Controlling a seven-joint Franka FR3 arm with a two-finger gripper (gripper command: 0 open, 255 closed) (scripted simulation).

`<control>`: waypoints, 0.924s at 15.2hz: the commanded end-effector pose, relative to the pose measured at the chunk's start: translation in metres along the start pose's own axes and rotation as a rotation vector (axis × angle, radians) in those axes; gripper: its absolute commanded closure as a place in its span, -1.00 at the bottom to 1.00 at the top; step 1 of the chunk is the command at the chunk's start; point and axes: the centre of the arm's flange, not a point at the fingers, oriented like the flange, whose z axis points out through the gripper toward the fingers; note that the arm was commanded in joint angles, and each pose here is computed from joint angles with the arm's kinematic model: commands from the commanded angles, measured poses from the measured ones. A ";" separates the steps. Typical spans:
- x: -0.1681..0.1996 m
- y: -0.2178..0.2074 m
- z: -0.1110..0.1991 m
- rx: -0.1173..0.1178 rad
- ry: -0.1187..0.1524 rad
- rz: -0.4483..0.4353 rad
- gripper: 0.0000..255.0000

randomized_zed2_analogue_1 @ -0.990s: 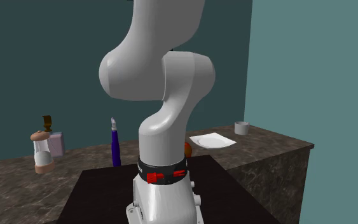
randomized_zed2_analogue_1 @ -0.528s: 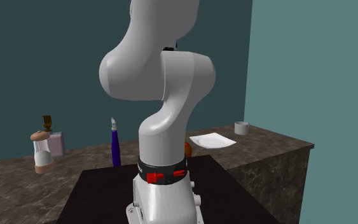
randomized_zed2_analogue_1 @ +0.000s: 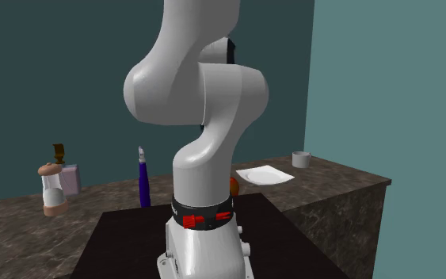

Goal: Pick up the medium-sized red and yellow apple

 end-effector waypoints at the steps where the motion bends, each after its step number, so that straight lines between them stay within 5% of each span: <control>1: -0.002 0.015 0.023 0.006 -0.011 -0.007 -1.00; 9: -0.002 0.065 0.118 0.036 -0.054 -0.035 -1.00; 14: -0.002 0.067 0.141 0.036 -0.055 -0.035 -1.00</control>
